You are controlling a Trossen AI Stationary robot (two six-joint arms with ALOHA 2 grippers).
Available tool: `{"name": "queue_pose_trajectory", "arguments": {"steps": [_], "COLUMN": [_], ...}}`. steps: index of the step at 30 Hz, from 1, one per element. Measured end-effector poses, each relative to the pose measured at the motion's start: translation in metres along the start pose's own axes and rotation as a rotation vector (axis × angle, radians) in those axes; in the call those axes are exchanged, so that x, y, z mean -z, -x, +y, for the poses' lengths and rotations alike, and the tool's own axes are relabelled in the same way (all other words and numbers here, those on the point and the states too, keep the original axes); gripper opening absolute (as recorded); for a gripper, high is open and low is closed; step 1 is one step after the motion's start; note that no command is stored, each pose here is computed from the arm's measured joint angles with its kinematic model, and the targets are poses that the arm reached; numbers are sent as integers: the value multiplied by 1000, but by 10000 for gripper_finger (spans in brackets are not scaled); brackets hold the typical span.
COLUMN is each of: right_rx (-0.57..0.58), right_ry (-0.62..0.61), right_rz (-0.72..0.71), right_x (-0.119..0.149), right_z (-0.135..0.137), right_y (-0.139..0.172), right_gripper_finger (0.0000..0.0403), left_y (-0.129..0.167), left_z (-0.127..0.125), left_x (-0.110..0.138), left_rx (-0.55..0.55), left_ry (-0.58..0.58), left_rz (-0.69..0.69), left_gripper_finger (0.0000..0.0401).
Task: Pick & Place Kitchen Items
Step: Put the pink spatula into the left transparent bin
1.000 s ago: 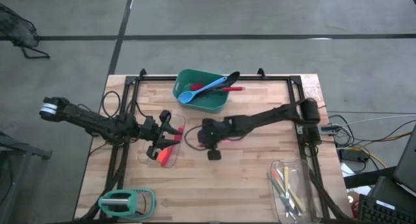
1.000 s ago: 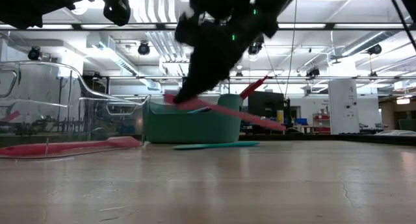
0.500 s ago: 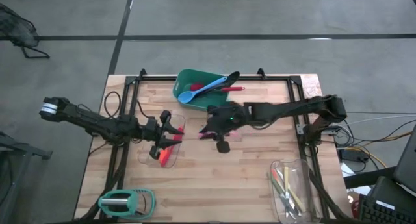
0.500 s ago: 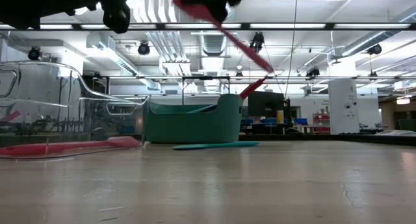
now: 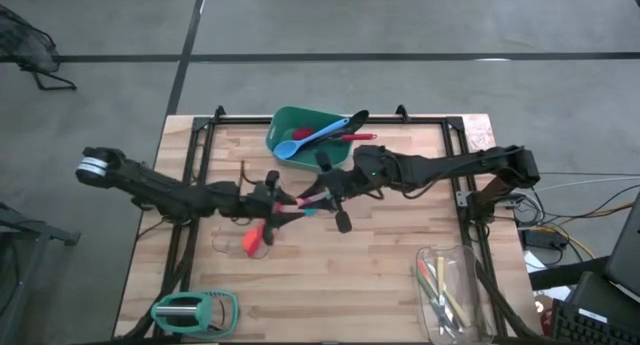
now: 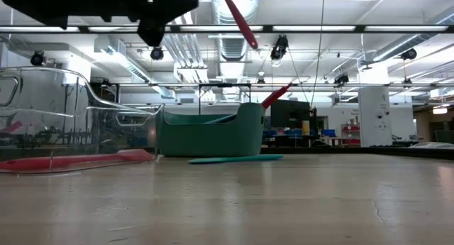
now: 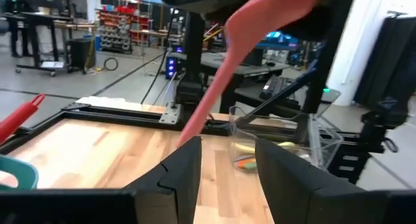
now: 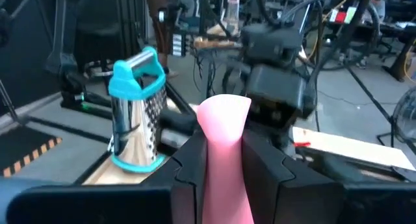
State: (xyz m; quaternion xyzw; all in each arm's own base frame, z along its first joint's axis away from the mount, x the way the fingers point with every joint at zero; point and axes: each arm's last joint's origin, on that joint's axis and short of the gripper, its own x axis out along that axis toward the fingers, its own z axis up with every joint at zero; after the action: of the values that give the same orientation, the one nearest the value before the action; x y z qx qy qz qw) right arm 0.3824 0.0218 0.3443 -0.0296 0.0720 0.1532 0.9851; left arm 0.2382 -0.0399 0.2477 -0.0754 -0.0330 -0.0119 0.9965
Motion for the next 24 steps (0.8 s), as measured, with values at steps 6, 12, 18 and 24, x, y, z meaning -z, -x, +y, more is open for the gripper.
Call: {"name": "queue_pose_trajectory", "arguments": {"steps": [6,12,18,24], "right_rx": [-8,-20,-23,-23], "right_ry": [-20,-42,-42,-39], "right_rz": [-77,-113,-119,-116], "right_x": [-6,-7,-2,-1], "right_z": [0,0,-1,-1], "right_y": [-2,-4,-10,-11], "right_gripper_finger": [68,68,68,68], "left_y": [-19,-34,-44,-46], "left_z": [-2,-5,-7,-8], "left_x": [-1,-8,-14,-11], "left_rx": [-46,-67,-70,-70], "left_ry": [-14,-32,-31,-13], "left_rz": [7,-14,-30,0], "left_gripper_finger": [152,152,152,140]}}
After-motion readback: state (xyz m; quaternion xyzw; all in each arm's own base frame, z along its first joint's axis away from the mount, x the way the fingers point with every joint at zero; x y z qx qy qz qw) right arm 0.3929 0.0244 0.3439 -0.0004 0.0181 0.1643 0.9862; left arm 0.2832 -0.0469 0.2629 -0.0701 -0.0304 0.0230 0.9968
